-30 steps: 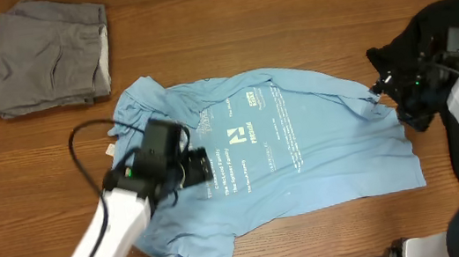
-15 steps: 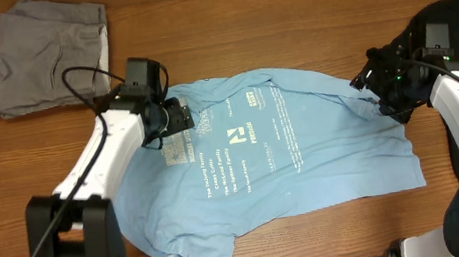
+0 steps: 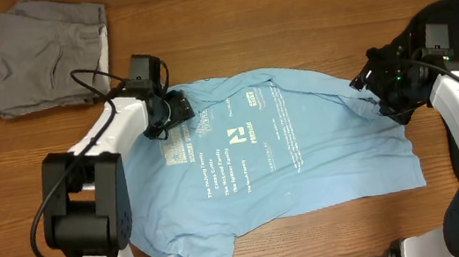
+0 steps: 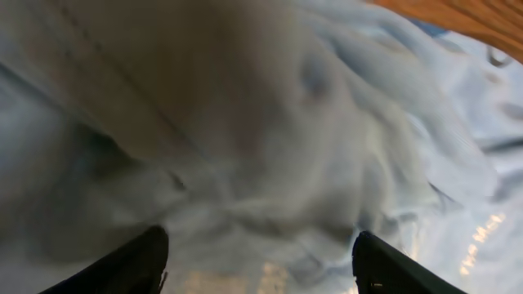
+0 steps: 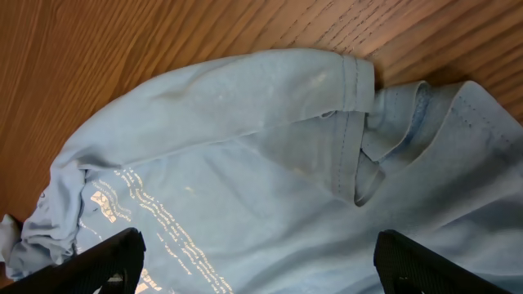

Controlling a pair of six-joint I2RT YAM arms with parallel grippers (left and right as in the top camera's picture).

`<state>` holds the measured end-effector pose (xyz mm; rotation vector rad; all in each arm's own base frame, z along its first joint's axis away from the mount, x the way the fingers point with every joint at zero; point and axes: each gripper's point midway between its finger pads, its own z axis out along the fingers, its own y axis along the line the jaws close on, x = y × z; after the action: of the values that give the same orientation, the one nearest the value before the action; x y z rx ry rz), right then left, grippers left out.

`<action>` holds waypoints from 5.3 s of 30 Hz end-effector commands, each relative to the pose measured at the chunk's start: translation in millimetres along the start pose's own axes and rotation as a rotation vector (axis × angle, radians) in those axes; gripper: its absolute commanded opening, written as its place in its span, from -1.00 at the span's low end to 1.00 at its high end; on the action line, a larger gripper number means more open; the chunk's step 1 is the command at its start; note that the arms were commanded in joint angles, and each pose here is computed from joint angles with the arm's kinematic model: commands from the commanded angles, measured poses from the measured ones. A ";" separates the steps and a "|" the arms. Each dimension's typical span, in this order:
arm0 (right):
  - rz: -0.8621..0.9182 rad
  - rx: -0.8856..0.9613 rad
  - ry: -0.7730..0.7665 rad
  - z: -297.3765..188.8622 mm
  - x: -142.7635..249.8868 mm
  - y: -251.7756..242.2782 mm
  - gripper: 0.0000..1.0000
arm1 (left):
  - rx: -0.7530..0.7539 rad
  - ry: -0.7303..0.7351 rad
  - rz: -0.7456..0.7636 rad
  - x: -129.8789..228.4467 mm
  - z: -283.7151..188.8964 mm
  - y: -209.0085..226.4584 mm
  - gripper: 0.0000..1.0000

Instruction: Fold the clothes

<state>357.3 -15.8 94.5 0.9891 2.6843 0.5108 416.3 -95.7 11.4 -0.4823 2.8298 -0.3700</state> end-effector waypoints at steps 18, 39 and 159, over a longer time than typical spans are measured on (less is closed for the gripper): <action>-0.015 0.018 -0.034 -1.3 -7.4 -2.2 0.89 | 0.058 -0.071 -0.002 -25.1 2.9 -8.2 0.43; -0.007 0.097 -0.099 37.3 -37.4 -20.0 0.84 | 0.043 -0.058 0.019 -21.6 3.4 -5.0 -0.48; 0.023 -0.087 -0.433 -69.8 -161.3 66.8 -0.92 | -0.216 0.024 0.139 -14.9 -161.8 6.8 -0.92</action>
<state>480.4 -96.6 183.8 1.0304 2.2900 0.2978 377.2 -58.6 149.2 -0.3451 2.9702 -0.0803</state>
